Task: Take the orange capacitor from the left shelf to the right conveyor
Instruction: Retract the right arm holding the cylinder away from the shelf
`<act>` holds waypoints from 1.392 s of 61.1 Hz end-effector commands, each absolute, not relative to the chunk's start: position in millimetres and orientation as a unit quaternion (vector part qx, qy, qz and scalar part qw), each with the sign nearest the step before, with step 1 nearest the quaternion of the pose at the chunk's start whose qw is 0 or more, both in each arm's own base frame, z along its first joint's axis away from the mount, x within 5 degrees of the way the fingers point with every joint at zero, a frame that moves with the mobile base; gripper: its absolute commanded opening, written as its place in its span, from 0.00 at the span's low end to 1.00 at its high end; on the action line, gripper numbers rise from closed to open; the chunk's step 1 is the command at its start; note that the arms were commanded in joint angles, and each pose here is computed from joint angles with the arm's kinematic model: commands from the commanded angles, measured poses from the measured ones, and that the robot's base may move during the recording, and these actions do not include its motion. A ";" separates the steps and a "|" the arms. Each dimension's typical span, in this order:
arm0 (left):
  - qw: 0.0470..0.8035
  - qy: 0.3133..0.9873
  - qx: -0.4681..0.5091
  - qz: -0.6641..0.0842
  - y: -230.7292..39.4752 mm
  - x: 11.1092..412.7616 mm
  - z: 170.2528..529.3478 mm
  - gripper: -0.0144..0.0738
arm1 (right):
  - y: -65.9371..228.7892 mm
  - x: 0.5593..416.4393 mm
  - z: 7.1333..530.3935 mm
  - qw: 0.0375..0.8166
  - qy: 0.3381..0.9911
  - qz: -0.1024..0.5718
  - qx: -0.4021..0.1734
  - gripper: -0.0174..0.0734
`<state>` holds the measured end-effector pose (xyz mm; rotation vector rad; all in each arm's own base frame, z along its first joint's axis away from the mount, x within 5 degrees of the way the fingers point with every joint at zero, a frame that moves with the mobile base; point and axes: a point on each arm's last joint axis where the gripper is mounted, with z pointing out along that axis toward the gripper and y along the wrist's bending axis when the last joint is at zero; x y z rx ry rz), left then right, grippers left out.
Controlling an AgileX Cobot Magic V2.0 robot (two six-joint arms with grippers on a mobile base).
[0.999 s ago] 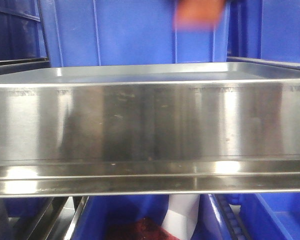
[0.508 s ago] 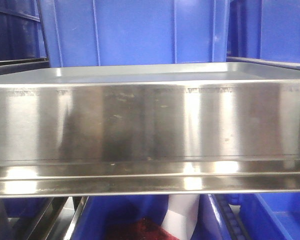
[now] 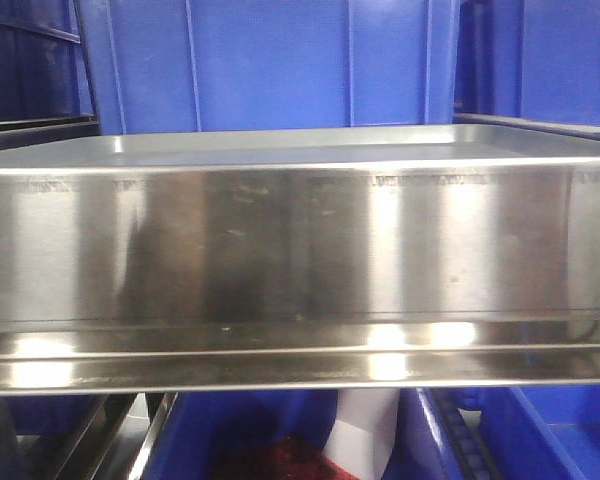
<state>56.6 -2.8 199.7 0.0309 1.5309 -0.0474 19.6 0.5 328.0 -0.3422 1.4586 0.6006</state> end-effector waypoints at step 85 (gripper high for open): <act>0.744 0.667 0.013 -0.024 -2.9 56.4 200.4 0.02 | 3.7 20.5 335.0 0.721 0.617 0.267 -0.167 0.25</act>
